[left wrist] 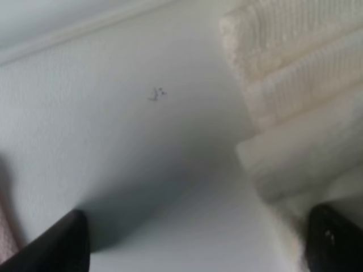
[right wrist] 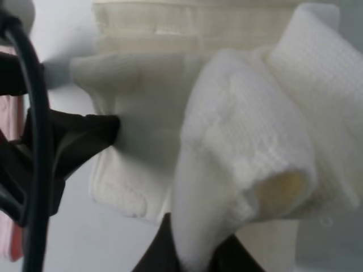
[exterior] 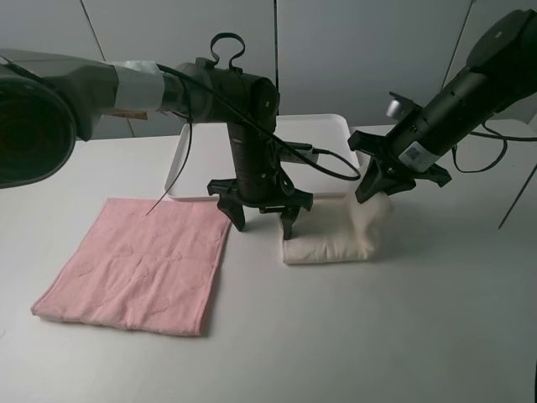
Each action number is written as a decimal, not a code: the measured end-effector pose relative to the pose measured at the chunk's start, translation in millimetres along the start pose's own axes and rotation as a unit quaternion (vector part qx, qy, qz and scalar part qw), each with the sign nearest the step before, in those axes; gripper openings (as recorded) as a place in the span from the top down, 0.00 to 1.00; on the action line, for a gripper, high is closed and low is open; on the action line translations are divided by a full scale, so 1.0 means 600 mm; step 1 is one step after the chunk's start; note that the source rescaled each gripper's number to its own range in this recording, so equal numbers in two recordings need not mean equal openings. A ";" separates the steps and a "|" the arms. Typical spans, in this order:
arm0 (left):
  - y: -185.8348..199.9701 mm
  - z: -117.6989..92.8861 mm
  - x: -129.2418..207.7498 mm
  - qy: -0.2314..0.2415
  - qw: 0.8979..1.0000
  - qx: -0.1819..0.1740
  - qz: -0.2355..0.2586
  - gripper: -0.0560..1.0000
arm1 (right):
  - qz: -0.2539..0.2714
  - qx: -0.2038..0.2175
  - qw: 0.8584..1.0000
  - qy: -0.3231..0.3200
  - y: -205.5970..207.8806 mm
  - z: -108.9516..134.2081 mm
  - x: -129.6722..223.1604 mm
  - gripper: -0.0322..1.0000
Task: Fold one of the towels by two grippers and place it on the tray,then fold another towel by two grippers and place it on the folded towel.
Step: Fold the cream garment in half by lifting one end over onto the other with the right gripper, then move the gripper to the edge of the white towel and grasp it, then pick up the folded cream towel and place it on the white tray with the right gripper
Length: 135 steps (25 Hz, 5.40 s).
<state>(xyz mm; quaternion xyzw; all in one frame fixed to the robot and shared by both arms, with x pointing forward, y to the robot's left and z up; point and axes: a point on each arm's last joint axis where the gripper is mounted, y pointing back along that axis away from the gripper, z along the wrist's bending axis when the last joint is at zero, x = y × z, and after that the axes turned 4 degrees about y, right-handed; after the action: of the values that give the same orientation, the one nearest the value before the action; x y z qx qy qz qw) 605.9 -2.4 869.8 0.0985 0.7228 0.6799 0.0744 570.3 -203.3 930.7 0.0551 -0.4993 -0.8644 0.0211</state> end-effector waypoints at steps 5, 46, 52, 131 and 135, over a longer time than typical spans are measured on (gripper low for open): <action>0.001 0.000 0.001 -0.009 1.000 -0.002 0.004 0.02 | 0.002 -0.085 0.996 -0.013 -0.046 -0.003 0.014 0.93; 0.188 0.040 -0.089 -0.022 0.986 0.108 -0.127 0.02 | -0.111 -0.203 0.971 -0.063 -0.089 -0.008 0.021 0.65; 0.188 0.043 -0.090 -0.022 0.986 0.109 -0.127 0.02 | -0.121 -0.235 0.963 -0.046 -0.093 0.018 0.020 0.55; 0.278 0.190 -0.022 -0.064 0.985 0.094 -0.128 0.08 | -0.105 -0.139 0.981 0.082 0.009 0.069 -0.115 0.88; 0.285 0.207 0.020 -0.077 0.985 0.090 -0.125 0.16 | -0.105 -0.165 0.978 0.072 0.008 0.079 -0.162 0.88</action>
<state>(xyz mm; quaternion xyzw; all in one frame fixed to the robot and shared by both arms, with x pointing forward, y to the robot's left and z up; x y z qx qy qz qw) 631.5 130.4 1032.6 0.0657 0.7799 0.5878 0.2045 661.1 -156.1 965.4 0.1654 -0.3386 -0.9260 -0.0251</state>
